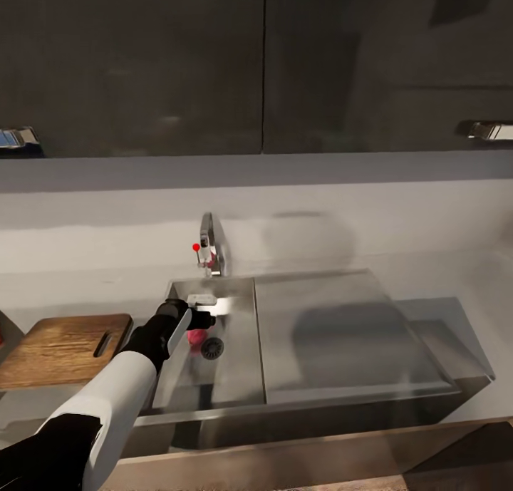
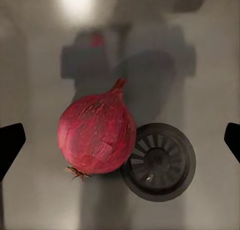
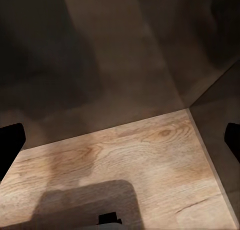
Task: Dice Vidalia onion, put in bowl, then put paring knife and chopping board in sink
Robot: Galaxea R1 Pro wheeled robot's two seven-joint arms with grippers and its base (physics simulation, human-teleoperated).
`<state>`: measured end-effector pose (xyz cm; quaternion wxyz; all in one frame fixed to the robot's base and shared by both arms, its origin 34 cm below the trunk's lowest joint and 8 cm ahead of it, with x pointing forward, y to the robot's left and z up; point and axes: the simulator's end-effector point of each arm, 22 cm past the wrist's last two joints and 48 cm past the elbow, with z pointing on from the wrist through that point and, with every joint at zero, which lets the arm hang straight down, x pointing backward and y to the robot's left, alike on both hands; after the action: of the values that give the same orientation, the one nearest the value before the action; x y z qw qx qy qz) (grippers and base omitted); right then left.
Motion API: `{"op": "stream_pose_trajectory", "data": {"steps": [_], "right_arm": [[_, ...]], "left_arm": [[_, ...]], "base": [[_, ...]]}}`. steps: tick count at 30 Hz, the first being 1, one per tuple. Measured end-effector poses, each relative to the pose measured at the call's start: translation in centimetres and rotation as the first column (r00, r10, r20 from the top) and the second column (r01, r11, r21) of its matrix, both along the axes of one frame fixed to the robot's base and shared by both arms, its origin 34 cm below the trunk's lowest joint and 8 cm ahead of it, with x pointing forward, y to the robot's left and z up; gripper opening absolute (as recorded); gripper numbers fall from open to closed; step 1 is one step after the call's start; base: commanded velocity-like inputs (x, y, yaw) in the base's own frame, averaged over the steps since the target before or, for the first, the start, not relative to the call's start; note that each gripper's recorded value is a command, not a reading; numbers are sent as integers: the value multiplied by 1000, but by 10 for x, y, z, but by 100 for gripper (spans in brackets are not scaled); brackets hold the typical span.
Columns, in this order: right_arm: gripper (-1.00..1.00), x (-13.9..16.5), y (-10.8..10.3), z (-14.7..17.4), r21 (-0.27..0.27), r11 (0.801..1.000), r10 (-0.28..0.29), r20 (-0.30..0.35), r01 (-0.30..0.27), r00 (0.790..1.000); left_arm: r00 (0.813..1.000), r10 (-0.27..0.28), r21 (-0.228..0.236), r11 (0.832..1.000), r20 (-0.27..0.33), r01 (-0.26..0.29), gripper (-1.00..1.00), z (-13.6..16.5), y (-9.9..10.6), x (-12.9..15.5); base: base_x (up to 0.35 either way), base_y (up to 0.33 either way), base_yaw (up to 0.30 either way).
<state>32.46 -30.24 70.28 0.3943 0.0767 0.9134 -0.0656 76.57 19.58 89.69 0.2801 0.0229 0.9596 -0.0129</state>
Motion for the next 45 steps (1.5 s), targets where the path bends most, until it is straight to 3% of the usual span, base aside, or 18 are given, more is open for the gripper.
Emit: {"op": "stream_pose_trajectory", "data": {"steps": [45], "right_arm": [[100, -15, 0, -10, 0, 1000, 0, -50, 0, 999]], "left_arm": [[999, 0, 0, 1000, -50, 0, 100, -33, 0, -6]], "base": [[24, 0, 0]]}}
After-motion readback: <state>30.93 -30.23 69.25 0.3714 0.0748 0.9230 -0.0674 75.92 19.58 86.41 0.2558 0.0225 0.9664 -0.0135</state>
